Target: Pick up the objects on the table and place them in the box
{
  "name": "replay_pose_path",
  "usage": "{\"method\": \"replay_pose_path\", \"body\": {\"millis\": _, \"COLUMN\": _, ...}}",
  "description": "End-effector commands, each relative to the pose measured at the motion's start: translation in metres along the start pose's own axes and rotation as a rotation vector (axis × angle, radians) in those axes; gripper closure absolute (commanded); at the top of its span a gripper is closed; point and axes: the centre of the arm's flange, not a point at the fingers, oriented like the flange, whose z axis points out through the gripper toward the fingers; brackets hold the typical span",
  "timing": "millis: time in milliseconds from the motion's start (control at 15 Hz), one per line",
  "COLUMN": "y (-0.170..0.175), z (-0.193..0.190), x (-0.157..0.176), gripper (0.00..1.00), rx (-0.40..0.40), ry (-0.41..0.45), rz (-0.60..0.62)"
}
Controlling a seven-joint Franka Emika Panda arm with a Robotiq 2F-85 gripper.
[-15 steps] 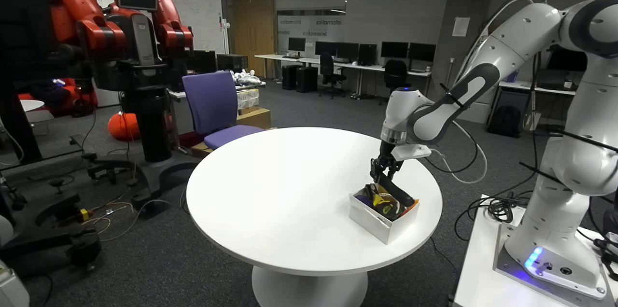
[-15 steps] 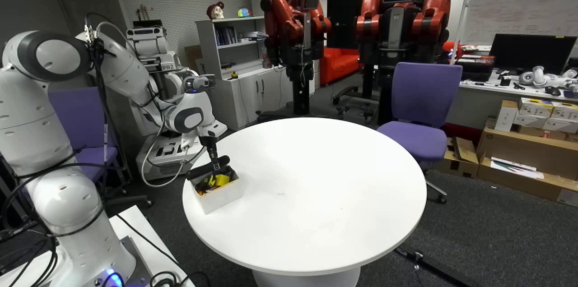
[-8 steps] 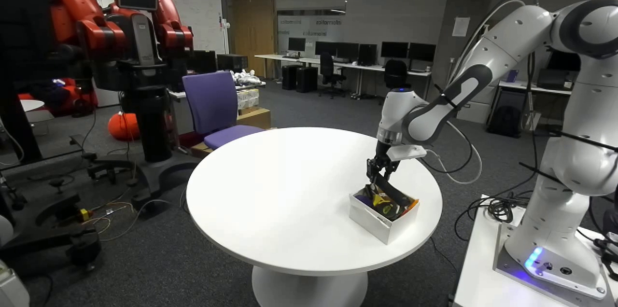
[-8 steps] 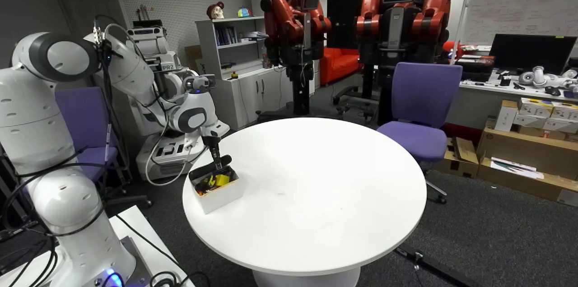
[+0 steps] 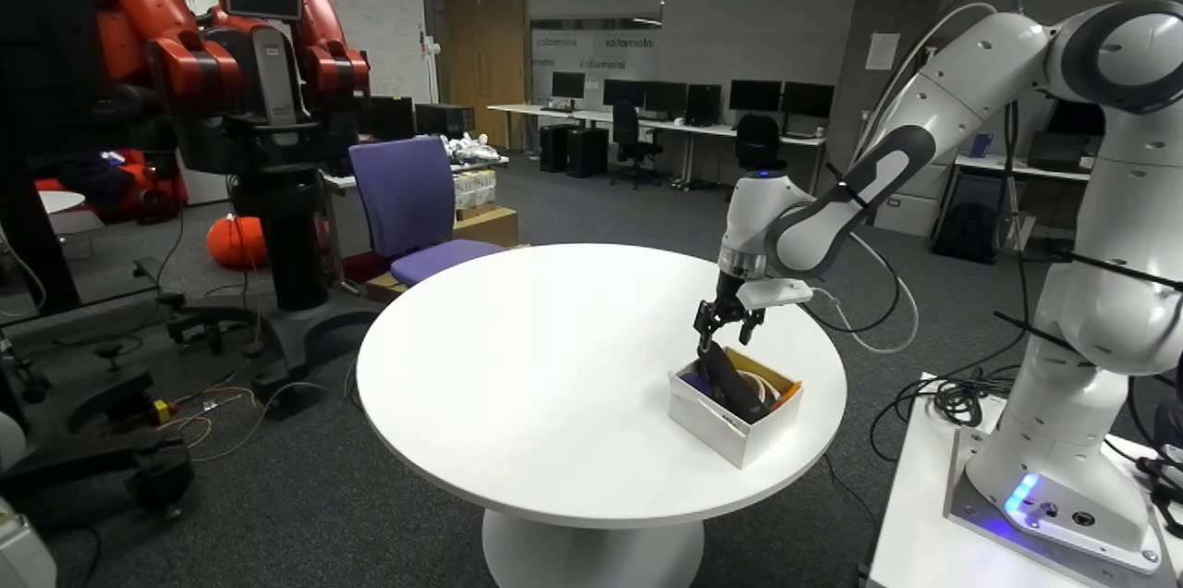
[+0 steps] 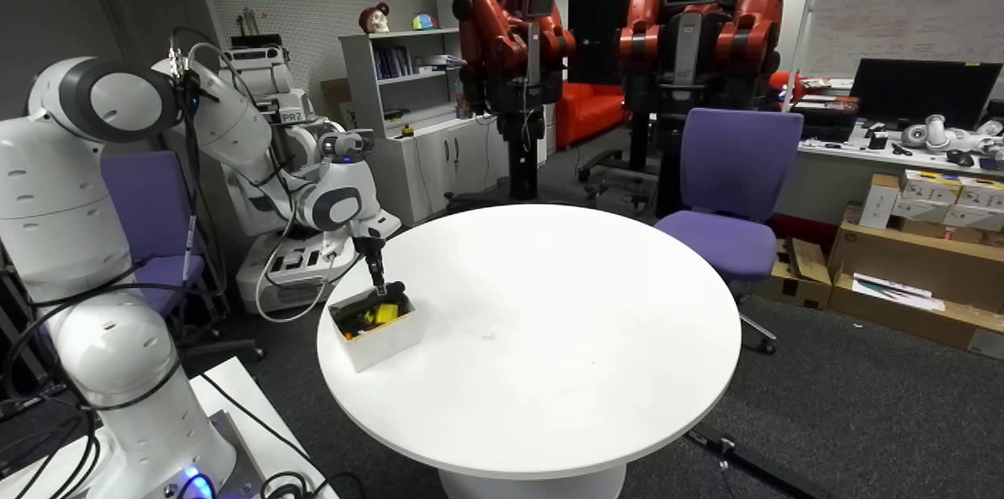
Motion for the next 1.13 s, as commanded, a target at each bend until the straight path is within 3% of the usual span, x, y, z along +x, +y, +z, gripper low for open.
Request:
{"method": "replay_pose_path", "body": {"millis": 0, "y": 0.012, "z": -0.011, "x": 0.009, "gripper": 0.00, "rx": -0.014, "ry": -0.021, "rz": -0.029}}
{"method": "replay_pose_path", "body": {"millis": 667, "y": 0.090, "z": -0.009, "x": 0.042, "gripper": 0.00, "rx": -0.151, "ry": -0.137, "rz": -0.292}}
{"method": "replay_pose_path", "body": {"millis": 1067, "y": 0.090, "z": 0.004, "x": 0.042, "gripper": 0.00, "rx": -0.148, "ry": -0.131, "rz": -0.279}}
